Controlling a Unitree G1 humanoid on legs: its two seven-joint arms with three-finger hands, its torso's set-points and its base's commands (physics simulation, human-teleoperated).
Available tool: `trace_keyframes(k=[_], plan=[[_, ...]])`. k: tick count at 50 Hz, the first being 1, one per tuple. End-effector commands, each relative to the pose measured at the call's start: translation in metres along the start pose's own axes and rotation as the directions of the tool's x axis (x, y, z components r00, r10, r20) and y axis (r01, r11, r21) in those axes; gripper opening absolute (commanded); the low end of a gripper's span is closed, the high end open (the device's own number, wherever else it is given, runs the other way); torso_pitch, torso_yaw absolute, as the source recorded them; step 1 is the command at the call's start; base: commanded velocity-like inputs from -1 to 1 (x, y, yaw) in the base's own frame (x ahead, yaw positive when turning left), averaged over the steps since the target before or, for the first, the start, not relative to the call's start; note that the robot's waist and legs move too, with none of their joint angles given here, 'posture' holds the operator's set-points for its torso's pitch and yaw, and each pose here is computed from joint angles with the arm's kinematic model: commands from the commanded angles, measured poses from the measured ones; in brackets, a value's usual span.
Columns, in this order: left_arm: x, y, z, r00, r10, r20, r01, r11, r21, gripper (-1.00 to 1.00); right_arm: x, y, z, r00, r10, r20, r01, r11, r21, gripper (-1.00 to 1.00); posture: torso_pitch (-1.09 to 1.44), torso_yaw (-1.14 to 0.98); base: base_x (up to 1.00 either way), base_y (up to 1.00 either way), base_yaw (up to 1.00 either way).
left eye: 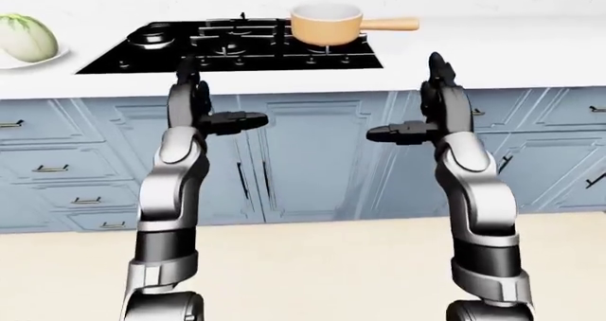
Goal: Pick the zucchini from the plate and place it in the pan.
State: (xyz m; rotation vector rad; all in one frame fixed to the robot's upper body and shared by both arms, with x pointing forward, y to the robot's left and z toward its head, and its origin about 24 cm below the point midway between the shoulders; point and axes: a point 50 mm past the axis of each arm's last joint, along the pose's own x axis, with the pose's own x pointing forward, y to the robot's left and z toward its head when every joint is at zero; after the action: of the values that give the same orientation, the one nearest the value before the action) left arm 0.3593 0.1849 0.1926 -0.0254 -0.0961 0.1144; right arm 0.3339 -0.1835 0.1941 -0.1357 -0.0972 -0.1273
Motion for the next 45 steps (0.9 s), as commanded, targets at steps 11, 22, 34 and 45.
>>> trace_keyframes(k=[11,22,34,45], plan=[[-0.006,-0.003,0.061,0.992,0.022,0.127,-0.017,0.999,-0.043,1.0,-0.018,-0.018,0.077,0.987,-0.032,0.156,0.028,0.999,0.027,1.0,0.0,0.0,0.0,0.0,0.0],[-0.02,0.001,0.086,0.985,0.016,0.173,-0.011,0.999,-0.033,1.0,-0.027,-0.016,0.089,0.984,-0.014,0.177,0.005,0.999,0.05,1.0,0.0,0.0,0.0,0.31,0.0],[-0.022,-0.004,0.084,0.985,-0.027,0.17,0.03,0.999,-0.013,1.0,-0.027,-0.013,0.089,0.984,0.002,0.179,-0.014,0.998,0.065,1.0,0.0,0.0,0.0,0.46,0.0],[-0.022,-0.004,0.082,0.987,-0.036,0.16,0.039,0.999,-0.02,1.0,-0.027,-0.014,0.09,0.983,-0.001,0.183,-0.011,0.998,0.067,1.0,0.0,0.0,0.0,0.42,0.0]])
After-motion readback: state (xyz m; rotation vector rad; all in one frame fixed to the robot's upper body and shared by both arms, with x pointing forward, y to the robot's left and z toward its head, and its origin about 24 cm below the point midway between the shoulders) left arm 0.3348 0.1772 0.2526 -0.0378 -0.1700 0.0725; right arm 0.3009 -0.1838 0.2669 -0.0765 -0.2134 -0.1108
